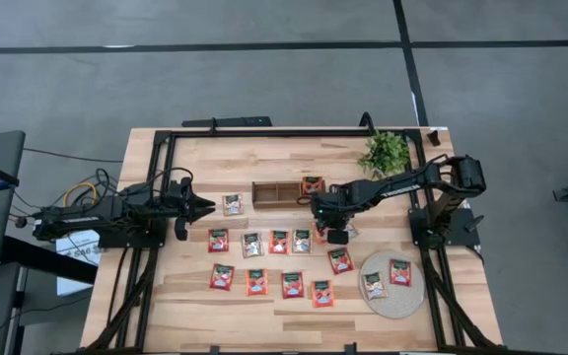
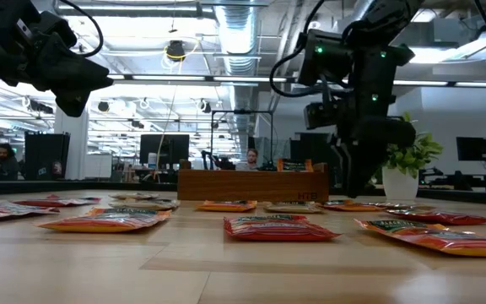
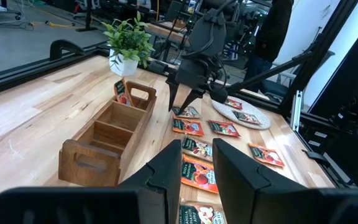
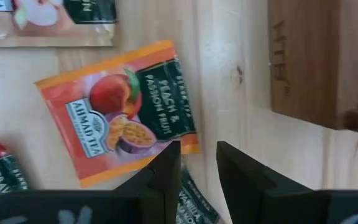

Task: Pick & Place Tea
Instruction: Put the orange tea bag into the right section of the wooden organizer

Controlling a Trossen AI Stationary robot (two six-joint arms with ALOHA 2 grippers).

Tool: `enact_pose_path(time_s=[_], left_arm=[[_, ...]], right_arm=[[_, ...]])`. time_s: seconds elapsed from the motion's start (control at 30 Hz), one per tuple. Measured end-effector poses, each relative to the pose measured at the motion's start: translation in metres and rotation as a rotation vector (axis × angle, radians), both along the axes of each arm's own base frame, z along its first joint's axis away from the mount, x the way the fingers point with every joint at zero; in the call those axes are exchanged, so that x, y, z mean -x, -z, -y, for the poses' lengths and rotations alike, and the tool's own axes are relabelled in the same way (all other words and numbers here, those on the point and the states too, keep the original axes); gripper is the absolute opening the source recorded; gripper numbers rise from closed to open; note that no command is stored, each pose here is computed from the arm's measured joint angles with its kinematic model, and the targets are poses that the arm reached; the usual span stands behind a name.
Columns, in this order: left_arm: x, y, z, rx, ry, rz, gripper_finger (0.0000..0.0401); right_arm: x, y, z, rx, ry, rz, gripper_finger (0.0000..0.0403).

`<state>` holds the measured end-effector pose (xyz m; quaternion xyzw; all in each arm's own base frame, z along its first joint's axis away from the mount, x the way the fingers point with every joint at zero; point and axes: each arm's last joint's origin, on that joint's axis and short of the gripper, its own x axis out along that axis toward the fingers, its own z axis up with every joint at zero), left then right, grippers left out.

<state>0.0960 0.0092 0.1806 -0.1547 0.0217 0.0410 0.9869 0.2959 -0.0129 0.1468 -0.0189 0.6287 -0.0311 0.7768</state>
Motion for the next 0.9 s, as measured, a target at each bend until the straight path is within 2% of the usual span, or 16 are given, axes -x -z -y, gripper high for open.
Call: enact_pose_path(time_s=[0.9], left_arm=[[0.0,0.0,0.0,0.0,0.0,0.0,0.0083]], right_arm=[[0.002,0.013,0.001,0.0,-0.022,0.018,0.0095]])
